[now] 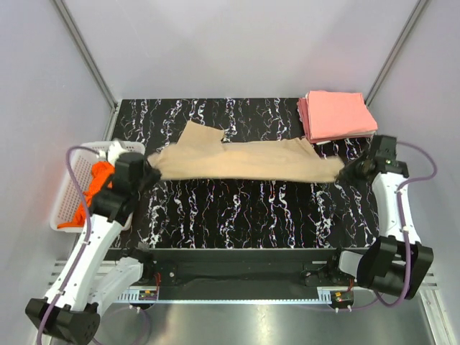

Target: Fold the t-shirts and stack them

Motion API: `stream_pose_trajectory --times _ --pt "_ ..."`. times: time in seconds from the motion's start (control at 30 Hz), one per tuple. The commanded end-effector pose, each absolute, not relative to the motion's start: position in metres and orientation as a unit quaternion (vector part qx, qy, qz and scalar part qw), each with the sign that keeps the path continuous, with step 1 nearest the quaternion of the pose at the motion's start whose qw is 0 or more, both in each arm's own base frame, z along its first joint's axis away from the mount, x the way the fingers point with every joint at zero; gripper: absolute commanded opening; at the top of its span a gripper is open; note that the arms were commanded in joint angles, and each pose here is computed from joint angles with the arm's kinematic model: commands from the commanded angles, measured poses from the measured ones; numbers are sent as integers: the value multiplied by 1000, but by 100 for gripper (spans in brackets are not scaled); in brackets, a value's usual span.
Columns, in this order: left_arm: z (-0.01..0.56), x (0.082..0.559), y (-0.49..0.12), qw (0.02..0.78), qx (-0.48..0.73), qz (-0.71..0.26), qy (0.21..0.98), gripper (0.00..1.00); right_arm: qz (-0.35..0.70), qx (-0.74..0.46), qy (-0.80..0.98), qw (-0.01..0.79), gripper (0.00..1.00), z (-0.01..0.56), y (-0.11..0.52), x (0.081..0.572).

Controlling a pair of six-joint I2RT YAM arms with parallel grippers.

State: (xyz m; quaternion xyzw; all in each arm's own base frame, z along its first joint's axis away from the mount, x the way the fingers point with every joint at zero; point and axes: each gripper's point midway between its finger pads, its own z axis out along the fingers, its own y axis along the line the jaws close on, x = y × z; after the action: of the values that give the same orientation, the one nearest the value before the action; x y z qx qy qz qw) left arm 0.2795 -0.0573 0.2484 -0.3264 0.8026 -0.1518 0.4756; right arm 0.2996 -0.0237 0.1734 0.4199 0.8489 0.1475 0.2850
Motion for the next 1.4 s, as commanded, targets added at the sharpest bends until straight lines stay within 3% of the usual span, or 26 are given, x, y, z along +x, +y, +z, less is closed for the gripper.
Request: stream_pose_trajectory --times 0.0,0.17,0.5,0.57,0.63,0.67,0.7,0.77,0.83,0.87,0.93,1.13,1.33,1.37 --pt "138 231 -57 345 -347 -106 866 0 111 461 859 195 0 114 -20 259" --pt "100 203 -57 313 -353 -109 875 0 77 486 848 195 0 93 -27 239" --pt "96 187 -62 294 -365 -130 874 0 72 517 828 206 0 85 -25 217" --pt "97 181 -64 289 -367 -139 873 8 76 527 821 207 0 85 -23 214" --pt "105 175 -65 293 -365 -151 871 17 79 529 820 206 9 82 -20 210" --pt "117 176 -65 303 -362 -160 867 31 81 529 818 209 13 83 -20 210" --pt "126 176 -63 317 -357 -162 864 39 81 533 815 213 34 85 -20 209" --pt "147 174 -59 337 -350 -163 859 59 90 545 804 220 56 90 -19 209" --pt "159 172 -49 358 -338 -143 858 67 107 547 793 247 86 102 -18 214" --pt "176 176 -46 378 -336 -144 851 69 109 543 791 259 90 107 -19 216" --pt "190 184 -37 406 -325 -122 845 75 119 516 794 300 94 129 -22 228" --pt "242 256 -48 478 -259 -115 831 78 157 437 813 351 94 179 -18 267" --pt "245 371 -86 480 -134 -98 861 77 151 375 846 347 93 189 -8 291" --pt "221 391 -96 451 -106 -99 881 76 152 368 850 345 93 190 -7 296"
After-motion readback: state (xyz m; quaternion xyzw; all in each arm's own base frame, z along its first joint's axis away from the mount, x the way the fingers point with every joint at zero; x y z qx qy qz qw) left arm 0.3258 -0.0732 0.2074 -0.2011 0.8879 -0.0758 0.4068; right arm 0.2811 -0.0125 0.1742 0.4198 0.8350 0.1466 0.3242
